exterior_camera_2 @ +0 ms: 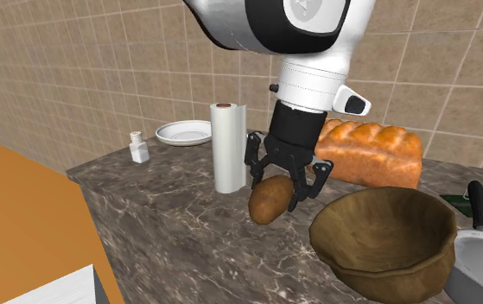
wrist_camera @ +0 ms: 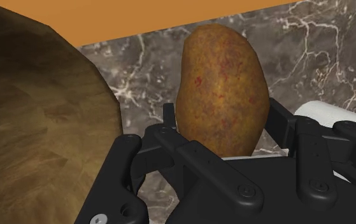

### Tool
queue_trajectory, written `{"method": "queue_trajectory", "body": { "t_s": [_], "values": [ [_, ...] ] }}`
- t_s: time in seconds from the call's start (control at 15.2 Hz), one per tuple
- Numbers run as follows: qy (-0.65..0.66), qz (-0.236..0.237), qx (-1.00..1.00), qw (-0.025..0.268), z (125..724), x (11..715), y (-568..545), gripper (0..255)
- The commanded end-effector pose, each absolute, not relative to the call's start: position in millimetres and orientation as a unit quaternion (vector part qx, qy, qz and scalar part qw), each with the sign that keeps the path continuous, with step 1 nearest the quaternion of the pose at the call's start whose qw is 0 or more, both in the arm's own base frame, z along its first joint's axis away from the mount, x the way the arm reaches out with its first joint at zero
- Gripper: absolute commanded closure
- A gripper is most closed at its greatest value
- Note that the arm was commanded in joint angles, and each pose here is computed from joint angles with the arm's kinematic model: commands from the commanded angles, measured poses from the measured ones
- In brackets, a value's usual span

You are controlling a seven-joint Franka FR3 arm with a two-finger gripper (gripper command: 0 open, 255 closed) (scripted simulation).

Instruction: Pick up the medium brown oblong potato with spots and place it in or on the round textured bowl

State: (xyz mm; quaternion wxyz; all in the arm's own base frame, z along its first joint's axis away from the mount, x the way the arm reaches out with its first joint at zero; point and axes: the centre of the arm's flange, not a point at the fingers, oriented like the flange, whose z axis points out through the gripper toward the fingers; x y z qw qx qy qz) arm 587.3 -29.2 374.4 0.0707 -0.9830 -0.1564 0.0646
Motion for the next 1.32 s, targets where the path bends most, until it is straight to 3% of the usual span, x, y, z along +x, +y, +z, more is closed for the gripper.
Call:
{"method": "queue_trajectory", "body": {
  "t_s": [0.0, 1.25],
  "values": [
    [-0.156, 0.065, -0.983, 0.071, 384.3, 587.8, -29.2, 255],
    [-0.156, 0.065, -0.983, 0.071, 484.6, 587.8, -29.2, 255]
  ]
}}
